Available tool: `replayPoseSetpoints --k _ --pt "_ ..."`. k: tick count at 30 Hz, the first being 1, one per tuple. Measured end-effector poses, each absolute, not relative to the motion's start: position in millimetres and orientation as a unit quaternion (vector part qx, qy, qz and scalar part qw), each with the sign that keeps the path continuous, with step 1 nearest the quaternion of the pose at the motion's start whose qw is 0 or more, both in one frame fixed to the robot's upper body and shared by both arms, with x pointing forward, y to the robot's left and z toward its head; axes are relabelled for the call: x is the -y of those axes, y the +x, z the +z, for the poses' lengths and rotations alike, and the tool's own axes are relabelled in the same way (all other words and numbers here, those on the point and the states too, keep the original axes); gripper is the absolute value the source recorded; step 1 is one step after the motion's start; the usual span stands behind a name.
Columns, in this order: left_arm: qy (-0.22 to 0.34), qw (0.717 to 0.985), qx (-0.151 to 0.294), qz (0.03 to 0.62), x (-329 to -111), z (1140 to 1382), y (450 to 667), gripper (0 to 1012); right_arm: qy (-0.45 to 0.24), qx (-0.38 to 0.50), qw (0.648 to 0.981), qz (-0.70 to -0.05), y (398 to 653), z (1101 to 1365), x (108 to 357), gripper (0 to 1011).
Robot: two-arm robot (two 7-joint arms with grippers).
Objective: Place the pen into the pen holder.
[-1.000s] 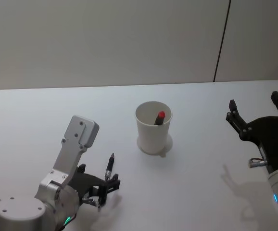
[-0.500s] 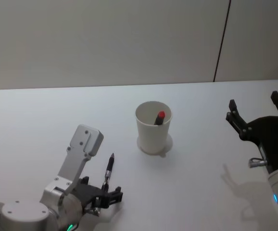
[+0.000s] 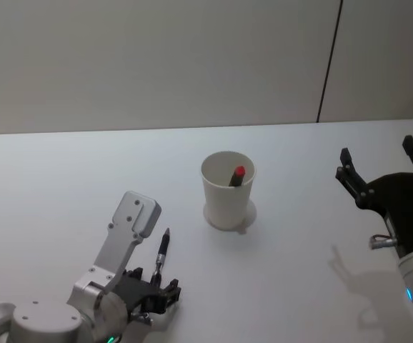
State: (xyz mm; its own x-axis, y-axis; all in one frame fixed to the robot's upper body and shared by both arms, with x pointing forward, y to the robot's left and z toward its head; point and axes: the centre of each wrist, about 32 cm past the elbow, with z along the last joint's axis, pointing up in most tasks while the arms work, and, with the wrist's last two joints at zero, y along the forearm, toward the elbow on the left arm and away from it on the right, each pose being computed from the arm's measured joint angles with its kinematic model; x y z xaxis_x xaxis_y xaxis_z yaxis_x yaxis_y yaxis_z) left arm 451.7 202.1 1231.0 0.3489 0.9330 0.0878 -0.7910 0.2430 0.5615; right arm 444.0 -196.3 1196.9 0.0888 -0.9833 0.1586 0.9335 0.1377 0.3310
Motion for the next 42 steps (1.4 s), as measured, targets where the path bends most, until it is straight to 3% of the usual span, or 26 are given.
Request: replayPoseSetpoints --k 42 --pt "0.287 0.765 -0.096 0.569 -202.9 1226.2 454.9 436 0.072 0.172 0.734 -0.653 444.0 1196.9 196.3 1002"
